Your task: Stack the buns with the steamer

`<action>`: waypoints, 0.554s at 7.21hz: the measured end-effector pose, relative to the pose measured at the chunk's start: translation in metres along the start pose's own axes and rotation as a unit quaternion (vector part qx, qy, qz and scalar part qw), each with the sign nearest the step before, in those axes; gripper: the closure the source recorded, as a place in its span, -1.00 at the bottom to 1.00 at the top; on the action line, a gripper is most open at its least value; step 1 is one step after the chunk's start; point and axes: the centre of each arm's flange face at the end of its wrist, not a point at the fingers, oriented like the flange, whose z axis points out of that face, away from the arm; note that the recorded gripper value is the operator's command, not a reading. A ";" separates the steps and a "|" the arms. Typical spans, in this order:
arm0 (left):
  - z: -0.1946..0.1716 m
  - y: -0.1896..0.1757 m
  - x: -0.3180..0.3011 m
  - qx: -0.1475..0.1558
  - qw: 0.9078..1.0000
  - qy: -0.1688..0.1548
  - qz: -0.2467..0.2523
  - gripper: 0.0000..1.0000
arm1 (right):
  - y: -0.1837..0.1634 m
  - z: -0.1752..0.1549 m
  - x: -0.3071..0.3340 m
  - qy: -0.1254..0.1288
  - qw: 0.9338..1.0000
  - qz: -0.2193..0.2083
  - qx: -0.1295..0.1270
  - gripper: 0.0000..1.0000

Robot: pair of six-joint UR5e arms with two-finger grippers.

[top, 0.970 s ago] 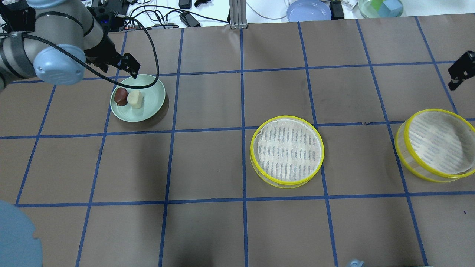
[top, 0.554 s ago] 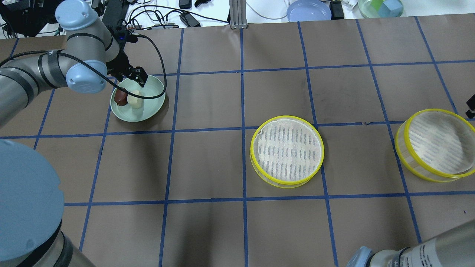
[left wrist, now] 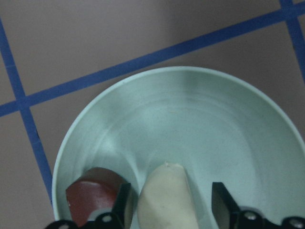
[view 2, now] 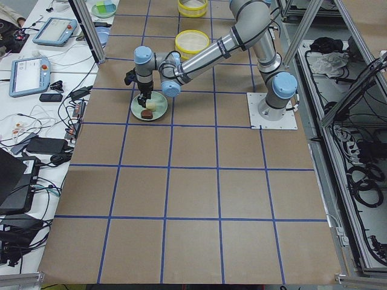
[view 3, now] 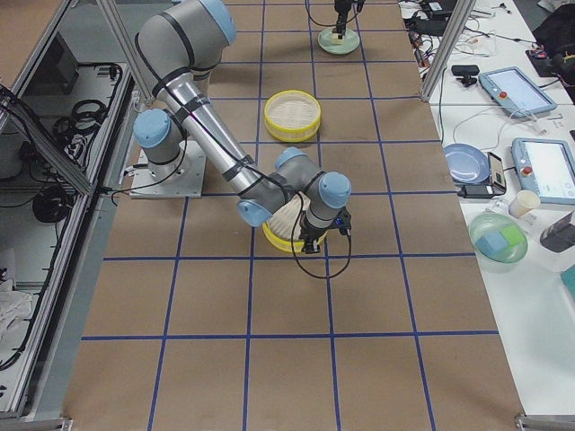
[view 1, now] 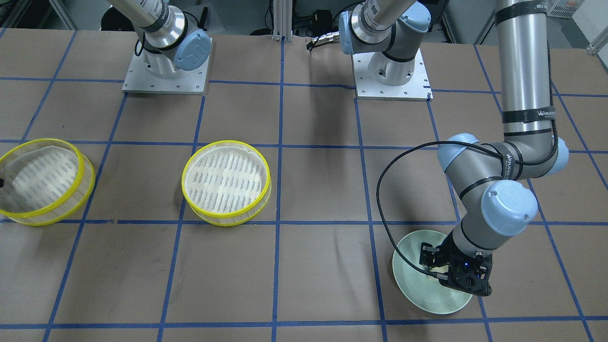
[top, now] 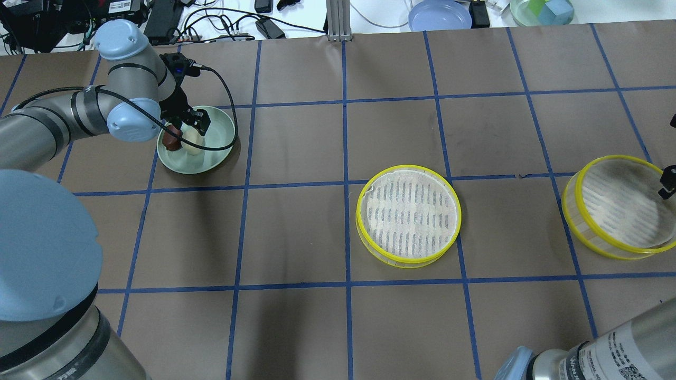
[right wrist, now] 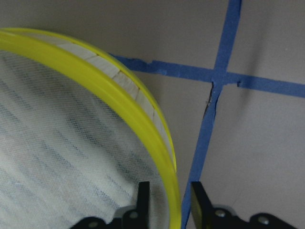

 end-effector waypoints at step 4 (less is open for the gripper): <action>0.002 -0.001 0.000 -0.011 1.000 0.000 0.000 1.00 | 0.017 -0.038 -0.015 -0.008 1.000 -0.001 -0.007 1.00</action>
